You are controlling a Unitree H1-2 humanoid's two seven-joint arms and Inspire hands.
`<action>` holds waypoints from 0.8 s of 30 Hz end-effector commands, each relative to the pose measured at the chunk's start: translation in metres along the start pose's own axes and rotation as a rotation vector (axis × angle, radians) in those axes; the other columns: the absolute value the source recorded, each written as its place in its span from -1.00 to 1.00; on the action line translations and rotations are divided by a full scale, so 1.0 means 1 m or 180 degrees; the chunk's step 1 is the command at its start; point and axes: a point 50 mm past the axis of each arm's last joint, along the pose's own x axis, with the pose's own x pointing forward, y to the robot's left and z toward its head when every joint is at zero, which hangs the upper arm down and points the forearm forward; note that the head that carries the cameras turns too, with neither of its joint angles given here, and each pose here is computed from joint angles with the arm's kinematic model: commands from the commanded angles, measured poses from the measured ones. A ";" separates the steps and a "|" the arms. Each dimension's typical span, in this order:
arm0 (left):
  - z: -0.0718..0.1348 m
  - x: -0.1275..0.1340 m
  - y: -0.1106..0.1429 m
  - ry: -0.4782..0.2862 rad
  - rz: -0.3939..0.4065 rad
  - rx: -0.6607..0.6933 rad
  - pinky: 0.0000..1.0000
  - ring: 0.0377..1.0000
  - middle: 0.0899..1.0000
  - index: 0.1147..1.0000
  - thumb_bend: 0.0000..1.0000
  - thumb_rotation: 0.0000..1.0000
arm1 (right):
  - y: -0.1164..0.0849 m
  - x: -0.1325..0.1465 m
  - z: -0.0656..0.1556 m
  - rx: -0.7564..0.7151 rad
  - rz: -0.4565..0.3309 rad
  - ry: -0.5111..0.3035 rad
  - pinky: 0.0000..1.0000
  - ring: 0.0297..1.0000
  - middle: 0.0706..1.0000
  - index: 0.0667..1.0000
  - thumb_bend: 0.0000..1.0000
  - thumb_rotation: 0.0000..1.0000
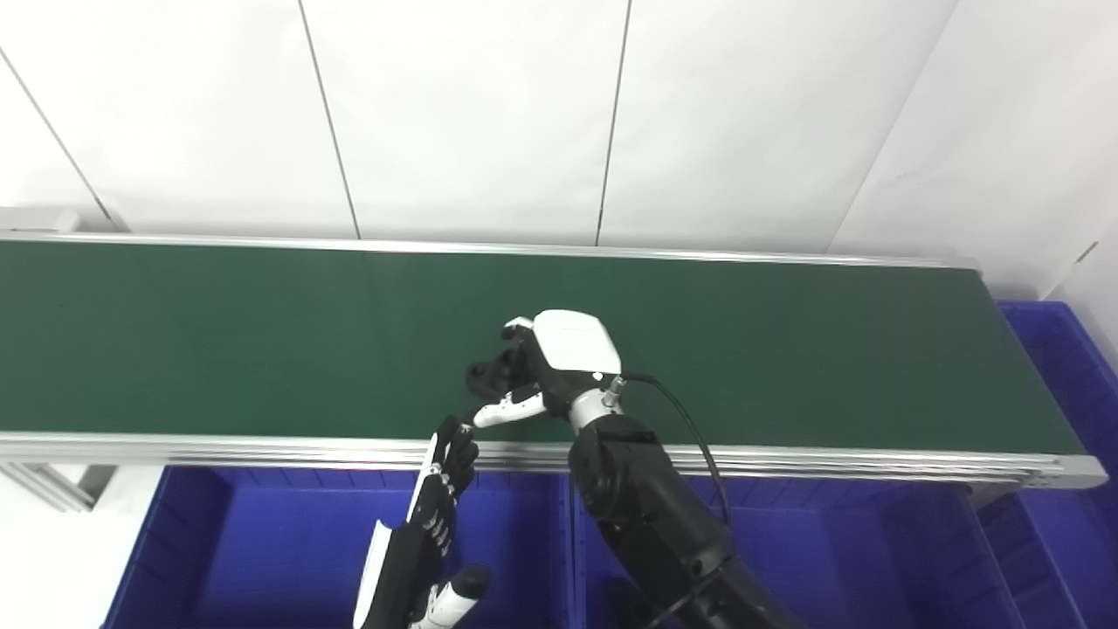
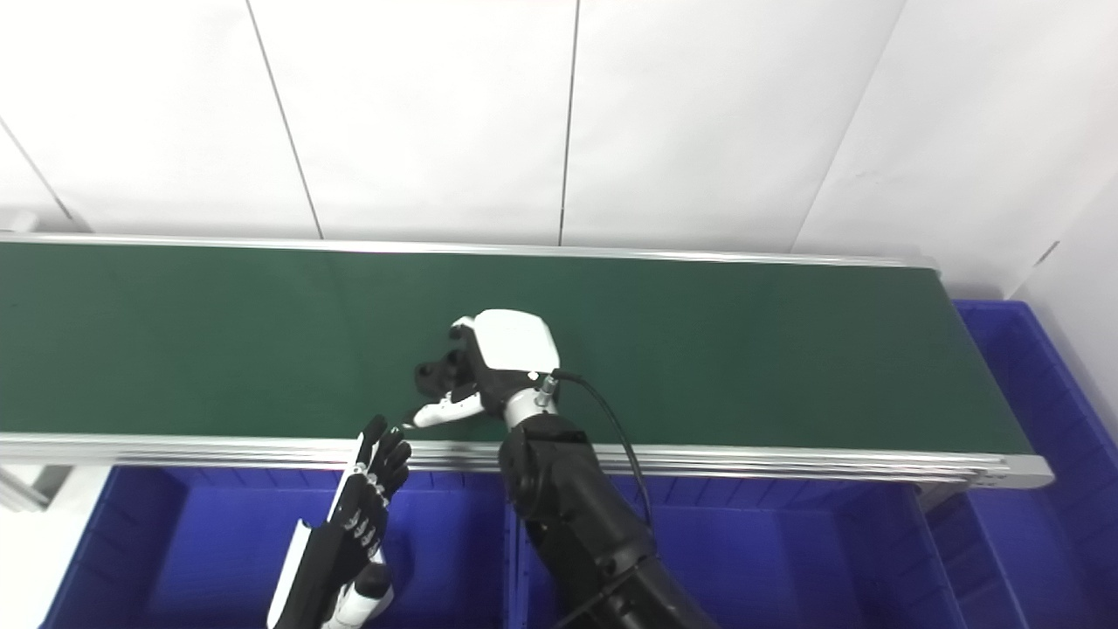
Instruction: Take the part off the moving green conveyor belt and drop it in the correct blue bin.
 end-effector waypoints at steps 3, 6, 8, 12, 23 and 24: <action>0.020 0.003 -0.023 -0.0157 0.0090 -0.0244 0.91 0.93 0.94 1.00 0.79 0.65 | -0.006 0.006 -0.011 -0.0179 -0.0071 -0.0074 -0.13 0.07 0.29 0.46 0.92 0.05; 0.022 0.001 -0.022 -0.0150 0.0090 -0.0233 0.91 0.94 0.95 1.00 0.79 0.66 | -0.005 0.007 -0.020 -0.0258 -0.0055 -0.0033 -0.15 0.05 0.29 0.46 0.90 0.06; 0.023 0.000 -0.021 -0.0137 0.0086 -0.0204 0.91 0.94 0.95 1.00 0.79 0.67 | -0.005 0.009 -0.026 -0.0376 -0.0047 -0.0033 -0.14 0.06 0.30 0.46 0.86 0.06; 0.026 -0.002 -0.019 -0.0113 0.0087 -0.0164 0.90 0.95 0.96 1.00 0.78 0.70 | -0.007 0.012 -0.033 -0.0459 -0.0031 -0.0005 -0.49 -0.35 0.00 0.27 0.33 -0.72; 0.029 -0.004 -0.018 -0.0045 0.0111 -0.0194 0.94 0.97 0.98 1.00 0.73 0.69 | -0.010 0.012 -0.044 -0.0607 0.0255 0.0316 -0.71 -0.59 -0.14 -0.11 0.06 -1.00; 0.028 -0.004 -0.019 -0.0041 0.0113 -0.0201 0.94 0.97 0.98 1.00 0.72 0.69 | -0.010 0.012 -0.046 -0.0585 0.0251 0.0324 -0.71 -0.59 -0.14 -0.11 0.06 -1.00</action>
